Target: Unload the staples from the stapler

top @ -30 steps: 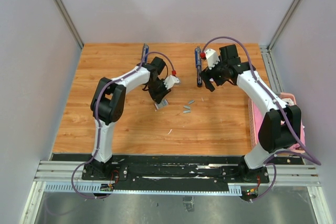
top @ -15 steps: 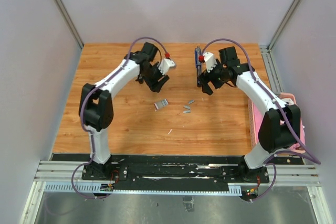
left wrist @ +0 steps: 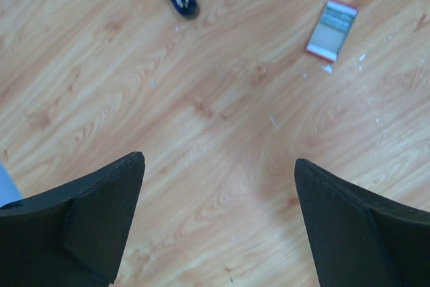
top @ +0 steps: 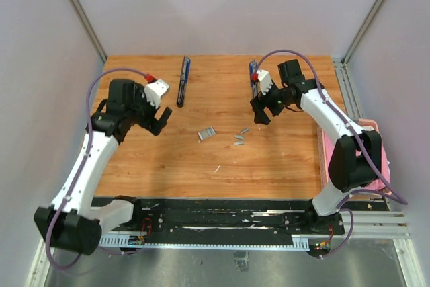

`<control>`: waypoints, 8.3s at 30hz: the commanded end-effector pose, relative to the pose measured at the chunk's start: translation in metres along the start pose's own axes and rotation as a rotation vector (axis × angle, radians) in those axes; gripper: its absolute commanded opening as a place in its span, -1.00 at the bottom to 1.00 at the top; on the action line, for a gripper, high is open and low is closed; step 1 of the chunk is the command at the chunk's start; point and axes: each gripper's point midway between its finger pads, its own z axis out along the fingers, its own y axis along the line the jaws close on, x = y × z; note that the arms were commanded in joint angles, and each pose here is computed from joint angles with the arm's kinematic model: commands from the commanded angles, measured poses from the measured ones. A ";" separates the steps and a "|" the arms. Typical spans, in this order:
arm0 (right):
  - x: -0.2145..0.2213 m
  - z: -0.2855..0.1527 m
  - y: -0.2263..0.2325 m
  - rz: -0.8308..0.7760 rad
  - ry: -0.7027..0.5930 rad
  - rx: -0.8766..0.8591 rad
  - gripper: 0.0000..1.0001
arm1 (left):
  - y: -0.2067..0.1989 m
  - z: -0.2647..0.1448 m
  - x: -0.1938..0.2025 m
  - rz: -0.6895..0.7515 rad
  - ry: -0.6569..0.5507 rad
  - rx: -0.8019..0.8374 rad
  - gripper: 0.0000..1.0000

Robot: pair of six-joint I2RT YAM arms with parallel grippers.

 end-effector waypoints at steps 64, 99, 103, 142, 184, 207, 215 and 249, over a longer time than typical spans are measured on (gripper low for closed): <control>0.026 0.099 0.078 -0.535 0.263 -0.316 -0.38 | -0.005 -0.013 0.056 -0.095 -0.077 -0.199 0.96; 0.046 0.129 0.083 -0.654 0.330 -0.445 -0.78 | -0.006 -0.012 0.057 -0.091 -0.073 -0.191 0.96; 0.047 0.130 0.080 -0.649 0.343 -0.430 -0.82 | -0.006 -0.012 0.058 -0.091 -0.073 -0.190 0.96; 0.055 0.121 0.077 -0.602 0.361 -0.433 -0.79 | -0.007 -0.012 0.057 -0.092 -0.074 -0.188 0.96; 0.051 0.111 0.074 -0.600 0.372 -0.351 -0.99 | -0.008 -0.011 0.059 -0.091 -0.068 -0.182 0.96; 0.044 0.113 0.076 -0.524 0.339 -0.317 -0.99 | -0.008 -0.010 0.059 -0.089 -0.066 -0.179 0.96; 0.037 0.112 0.080 -0.480 0.318 -0.319 -0.99 | -0.008 -0.010 0.060 -0.089 -0.064 -0.179 0.96; 0.055 0.124 0.079 -0.489 0.387 -0.322 -0.99 | -0.009 -0.010 0.061 -0.089 -0.061 -0.175 0.96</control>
